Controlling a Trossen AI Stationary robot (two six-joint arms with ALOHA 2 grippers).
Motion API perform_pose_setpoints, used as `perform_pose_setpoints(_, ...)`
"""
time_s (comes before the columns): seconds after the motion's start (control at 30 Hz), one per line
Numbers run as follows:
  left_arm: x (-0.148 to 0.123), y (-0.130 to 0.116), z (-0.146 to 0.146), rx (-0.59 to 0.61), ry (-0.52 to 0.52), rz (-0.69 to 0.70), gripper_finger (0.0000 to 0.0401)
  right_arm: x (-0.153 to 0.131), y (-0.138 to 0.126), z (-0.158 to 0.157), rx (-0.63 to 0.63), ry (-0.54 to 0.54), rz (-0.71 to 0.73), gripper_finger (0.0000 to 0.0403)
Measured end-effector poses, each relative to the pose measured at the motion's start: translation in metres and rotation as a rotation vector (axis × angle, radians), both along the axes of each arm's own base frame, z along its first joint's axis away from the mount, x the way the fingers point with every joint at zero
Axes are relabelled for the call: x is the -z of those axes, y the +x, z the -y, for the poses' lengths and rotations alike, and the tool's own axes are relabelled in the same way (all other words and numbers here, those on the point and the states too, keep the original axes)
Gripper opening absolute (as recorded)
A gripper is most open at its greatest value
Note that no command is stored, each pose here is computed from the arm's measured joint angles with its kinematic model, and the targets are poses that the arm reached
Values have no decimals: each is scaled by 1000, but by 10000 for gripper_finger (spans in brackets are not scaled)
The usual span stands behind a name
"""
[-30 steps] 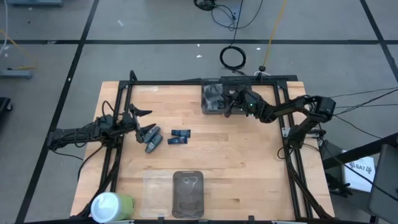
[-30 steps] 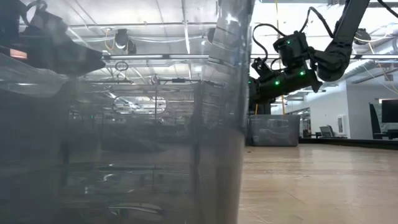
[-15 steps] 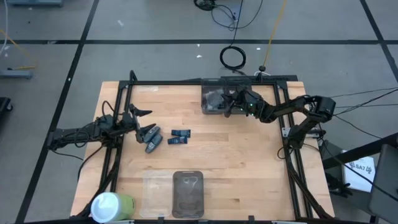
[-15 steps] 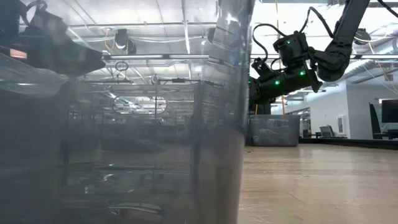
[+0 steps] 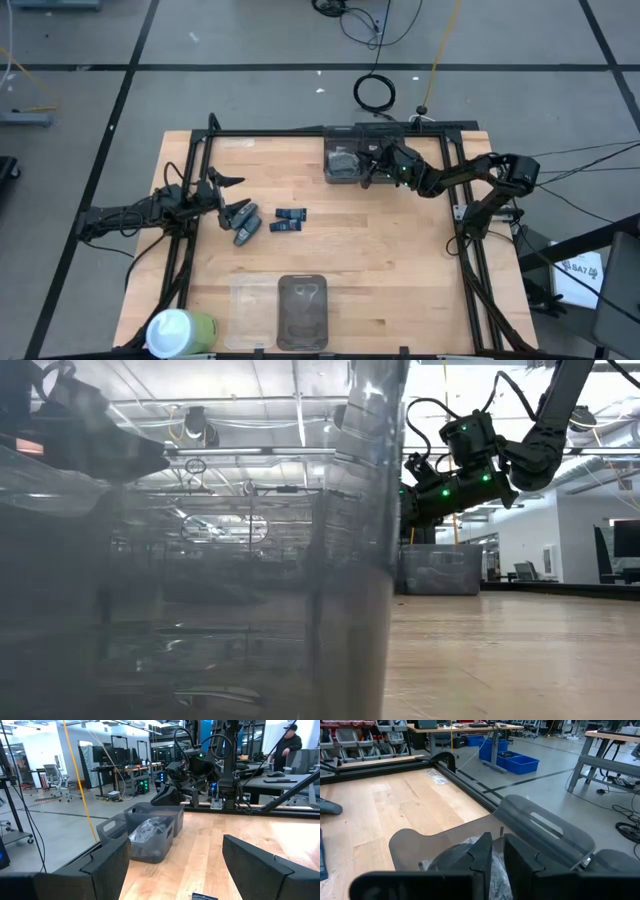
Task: Pick & Place Travel size toiletries
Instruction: Put the top black deodorant into the transparent bin
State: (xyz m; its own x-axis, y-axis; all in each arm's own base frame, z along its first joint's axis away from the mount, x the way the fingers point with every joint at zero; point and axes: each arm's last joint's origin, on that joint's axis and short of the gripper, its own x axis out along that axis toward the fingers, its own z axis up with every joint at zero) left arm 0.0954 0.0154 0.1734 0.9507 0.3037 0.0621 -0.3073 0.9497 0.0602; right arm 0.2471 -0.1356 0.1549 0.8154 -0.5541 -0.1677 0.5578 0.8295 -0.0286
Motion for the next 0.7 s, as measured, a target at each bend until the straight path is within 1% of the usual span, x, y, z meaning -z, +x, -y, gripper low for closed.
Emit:
perform_pose_setpoints(0.17,0,0,0,0,0,0,310,0,0,0,-1,22,15,60)
perform_pose_setpoints(0.23,0,0,0,0,0,0,310,0,1,-1,-38,28,22,67)
perform_pose_setpoints(0.4,0,0,0,0,0,0,310,-1,4,-7,-257,73,47,79)
perform_pose_setpoints(0.57,0,0,0,0,0,0,310,-1,7,-16,-452,163,80,77)
perform_pose_setpoints(0.7,0,0,0,0,0,0,310,-3,11,-28,-597,190,99,76)
